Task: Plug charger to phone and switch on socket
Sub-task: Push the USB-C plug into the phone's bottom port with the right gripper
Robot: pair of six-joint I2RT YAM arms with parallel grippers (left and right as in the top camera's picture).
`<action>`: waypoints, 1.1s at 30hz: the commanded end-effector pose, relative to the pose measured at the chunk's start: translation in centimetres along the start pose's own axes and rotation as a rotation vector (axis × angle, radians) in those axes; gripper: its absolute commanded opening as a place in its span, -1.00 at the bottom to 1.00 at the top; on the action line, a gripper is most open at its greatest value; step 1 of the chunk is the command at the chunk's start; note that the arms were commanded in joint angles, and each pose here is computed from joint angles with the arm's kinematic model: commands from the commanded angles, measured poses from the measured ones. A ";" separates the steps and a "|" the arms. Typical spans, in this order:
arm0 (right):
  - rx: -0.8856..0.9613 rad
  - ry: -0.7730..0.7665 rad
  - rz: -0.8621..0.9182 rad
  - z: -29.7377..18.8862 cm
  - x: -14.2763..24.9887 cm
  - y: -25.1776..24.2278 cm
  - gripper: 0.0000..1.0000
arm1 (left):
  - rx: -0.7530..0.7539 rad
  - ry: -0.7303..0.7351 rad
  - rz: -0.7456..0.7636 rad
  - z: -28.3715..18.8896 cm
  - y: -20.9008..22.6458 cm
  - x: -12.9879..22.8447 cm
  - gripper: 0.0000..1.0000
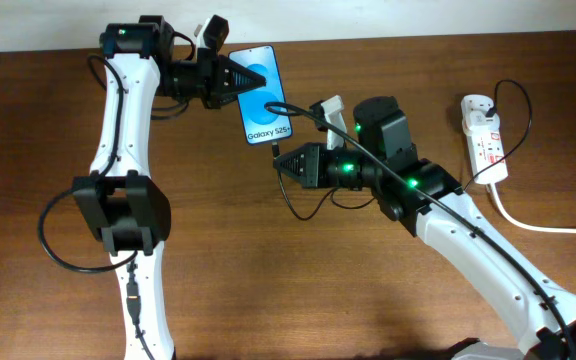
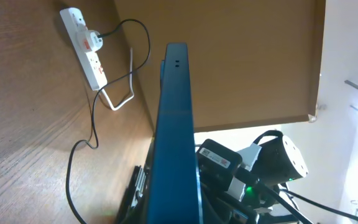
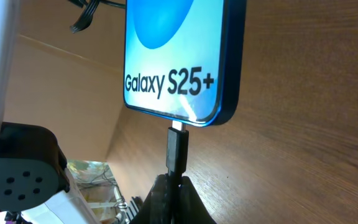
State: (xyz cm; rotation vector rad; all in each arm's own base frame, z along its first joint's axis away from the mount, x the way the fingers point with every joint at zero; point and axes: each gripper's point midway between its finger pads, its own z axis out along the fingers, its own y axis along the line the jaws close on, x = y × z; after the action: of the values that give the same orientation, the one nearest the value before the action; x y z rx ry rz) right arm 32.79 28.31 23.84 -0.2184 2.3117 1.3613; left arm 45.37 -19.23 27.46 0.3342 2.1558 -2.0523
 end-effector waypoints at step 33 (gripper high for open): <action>-0.031 0.007 -0.018 0.4 0.2 0.9 -0.92 | 0.057 -0.014 0.079 0.2 -2.1 -0.5 -1.00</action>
State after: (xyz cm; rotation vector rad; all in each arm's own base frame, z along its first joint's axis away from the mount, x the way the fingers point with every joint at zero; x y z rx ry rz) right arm 32.69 28.71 24.17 -0.2372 2.2943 1.3700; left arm 45.53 -19.31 27.50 0.3570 2.1391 -2.0430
